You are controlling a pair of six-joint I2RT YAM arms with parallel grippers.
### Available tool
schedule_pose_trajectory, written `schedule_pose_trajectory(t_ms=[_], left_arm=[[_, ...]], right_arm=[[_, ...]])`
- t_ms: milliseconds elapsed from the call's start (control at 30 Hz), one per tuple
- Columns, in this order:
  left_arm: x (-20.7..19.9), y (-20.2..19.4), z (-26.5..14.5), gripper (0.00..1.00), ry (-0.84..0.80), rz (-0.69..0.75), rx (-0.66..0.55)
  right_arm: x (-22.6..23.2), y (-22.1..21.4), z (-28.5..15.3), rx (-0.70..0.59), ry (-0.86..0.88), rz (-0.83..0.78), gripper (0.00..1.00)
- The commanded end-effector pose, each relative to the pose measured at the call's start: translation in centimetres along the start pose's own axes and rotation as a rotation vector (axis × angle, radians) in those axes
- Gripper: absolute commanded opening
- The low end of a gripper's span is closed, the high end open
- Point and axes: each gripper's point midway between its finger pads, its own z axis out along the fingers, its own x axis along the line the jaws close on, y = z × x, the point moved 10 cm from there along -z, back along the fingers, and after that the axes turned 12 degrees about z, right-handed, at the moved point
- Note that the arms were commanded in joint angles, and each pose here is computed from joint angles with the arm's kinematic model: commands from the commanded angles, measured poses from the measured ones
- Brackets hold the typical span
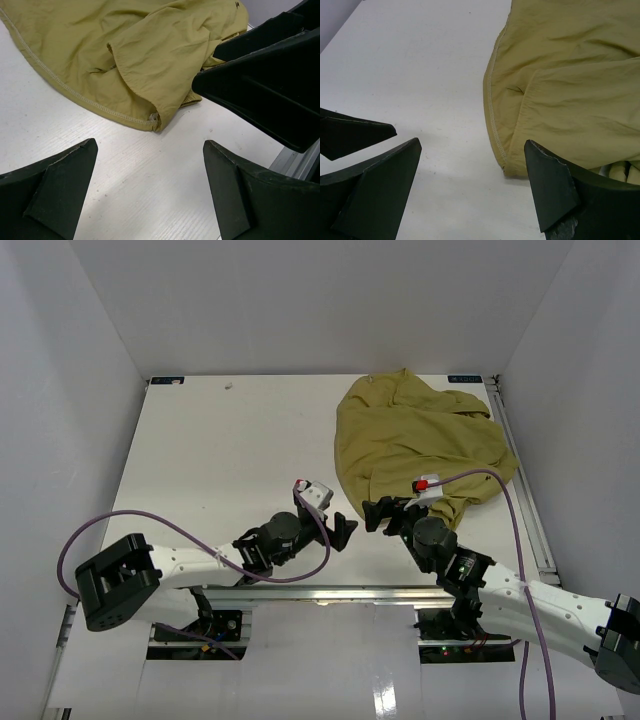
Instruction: Zip up the jacket
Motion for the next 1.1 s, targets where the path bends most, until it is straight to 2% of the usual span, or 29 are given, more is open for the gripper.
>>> schedule_pose_trajectory(t_ms=[0,167,233,267,367,467,633,800,967,1067], left_arm=[[-0.2,1.2,0.7,0.98,0.022,-0.022,-0.012],[1.4,1.2,2.0,0.97,0.179,-0.067,0.074],[3.0,1.6,2.9,0.95,0.23,-0.147,0.108],[4.5,2.2,3.5,0.94,0.235,-0.232,0.121],[7.3,3.5,4.7,0.93,0.203,-0.345,0.106],[8.7,4.7,6.3,0.94,0.261,-0.293,0.103],[13.5,5.2,10.9,0.94,0.33,-0.336,0.109],[16.9,3.9,16.2,0.9,0.326,-0.263,0.17],[18.2,2.7,20.2,0.9,0.253,-0.156,0.147],[19.2,1.2,22.3,0.9,0.27,-0.118,0.165]], right_arm=[[1.0,1.8,0.2,-0.074,-0.017,0.064,0.9],[0.4,2.2,-0.1,-0.1,-0.108,0.097,0.9],[0.1,2.4,-0.3,-0.121,-0.129,0.115,0.9],[-0.2,2.6,-0.6,-0.138,-0.144,0.13,0.9],[-0.3,2.8,-1.0,-0.155,-0.135,0.158,0.9],[-0.3,3.0,-1.4,-0.161,-0.114,0.17,0.9],[-0.4,3.2,-1.7,-0.168,-0.095,0.175,0.9],[-0.1,3.4,-1.8,-0.154,-0.066,0.155,0.9],[0.1,3.5,-1.8,-0.146,-0.057,0.156,0.9],[0.1,3.7,-1.9,-0.148,-0.059,0.156,0.9]])
